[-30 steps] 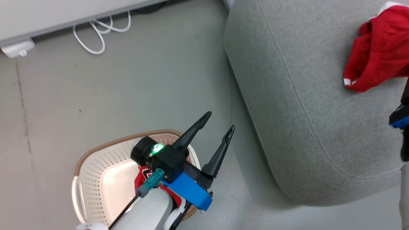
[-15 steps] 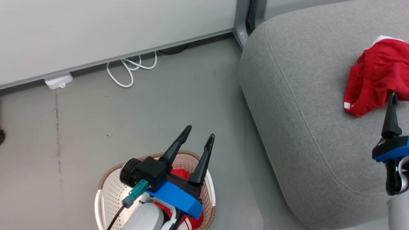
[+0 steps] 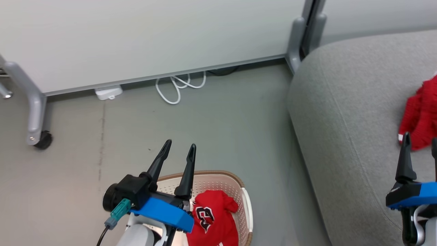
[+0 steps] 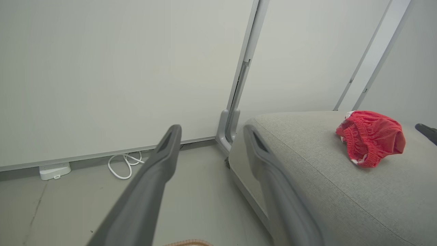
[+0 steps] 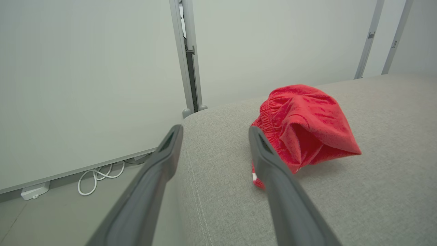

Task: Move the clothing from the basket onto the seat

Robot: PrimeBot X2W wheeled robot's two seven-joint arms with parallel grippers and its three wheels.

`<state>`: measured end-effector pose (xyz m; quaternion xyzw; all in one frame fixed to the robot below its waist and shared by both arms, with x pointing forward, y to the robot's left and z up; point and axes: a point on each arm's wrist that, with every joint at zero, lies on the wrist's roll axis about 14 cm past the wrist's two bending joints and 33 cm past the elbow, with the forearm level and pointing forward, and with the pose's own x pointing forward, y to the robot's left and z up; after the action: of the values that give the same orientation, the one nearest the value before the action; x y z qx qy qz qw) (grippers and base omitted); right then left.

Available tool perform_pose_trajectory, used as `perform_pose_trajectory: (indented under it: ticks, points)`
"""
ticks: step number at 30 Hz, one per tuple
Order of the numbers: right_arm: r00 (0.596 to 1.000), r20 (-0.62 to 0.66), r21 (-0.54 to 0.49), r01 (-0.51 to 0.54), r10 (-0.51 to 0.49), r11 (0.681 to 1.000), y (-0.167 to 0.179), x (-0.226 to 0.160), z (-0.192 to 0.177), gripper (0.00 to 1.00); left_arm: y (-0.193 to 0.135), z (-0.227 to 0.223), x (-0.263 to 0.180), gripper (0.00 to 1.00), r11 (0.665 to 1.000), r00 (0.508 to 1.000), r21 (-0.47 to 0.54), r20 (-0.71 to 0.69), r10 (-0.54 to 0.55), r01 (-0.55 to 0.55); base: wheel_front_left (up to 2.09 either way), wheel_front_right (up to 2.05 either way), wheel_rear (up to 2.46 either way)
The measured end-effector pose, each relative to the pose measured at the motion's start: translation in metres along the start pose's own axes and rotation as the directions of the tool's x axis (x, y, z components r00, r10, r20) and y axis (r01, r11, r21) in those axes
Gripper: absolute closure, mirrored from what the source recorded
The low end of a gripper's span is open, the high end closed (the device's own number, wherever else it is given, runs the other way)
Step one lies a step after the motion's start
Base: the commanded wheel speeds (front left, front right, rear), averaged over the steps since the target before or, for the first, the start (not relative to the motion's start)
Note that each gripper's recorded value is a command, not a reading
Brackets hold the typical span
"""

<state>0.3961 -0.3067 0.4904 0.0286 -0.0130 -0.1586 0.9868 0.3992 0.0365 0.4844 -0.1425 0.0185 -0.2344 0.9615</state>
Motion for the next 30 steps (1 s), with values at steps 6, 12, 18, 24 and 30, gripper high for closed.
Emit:
perform_pose_trajectory:
  ticks: [6,12,18,24,30]
  points:
    - [0.997,0.014,-0.001,-0.076,0.076,0.997,0.025,-0.007,0.005,0.00,0.030,0.006,-0.027,0.00,0.993,0.993,0.016,0.014,0.118,-0.119,0.00,0.00,0.00]
    - [0.989,-0.015,0.043,-0.144,0.145,0.989,0.048,-0.020,-0.004,0.00,0.057,0.010,-0.056,0.00,0.973,0.973,0.026,0.028,0.230,-0.231,0.00,0.00,0.00]
    - [0.978,-0.019,0.052,-0.209,0.210,0.977,0.065,-0.035,-0.005,0.00,0.073,0.011,-0.084,0.00,0.950,0.951,0.042,0.034,0.308,-0.309,0.00,0.00,0.00]
    - [0.963,-0.019,0.070,-0.265,0.267,0.962,0.082,-0.046,-0.005,0.00,0.084,0.015,-0.101,0.00,0.932,0.933,0.047,0.050,0.357,-0.359,0.00,0.00,0.00]
    - [0.950,-0.028,0.086,-0.309,0.312,0.947,0.096,-0.056,-0.008,0.00,0.088,0.011,-0.110,0.00,0.924,0.925,0.054,0.038,0.378,-0.379,0.00,0.00,0.00]
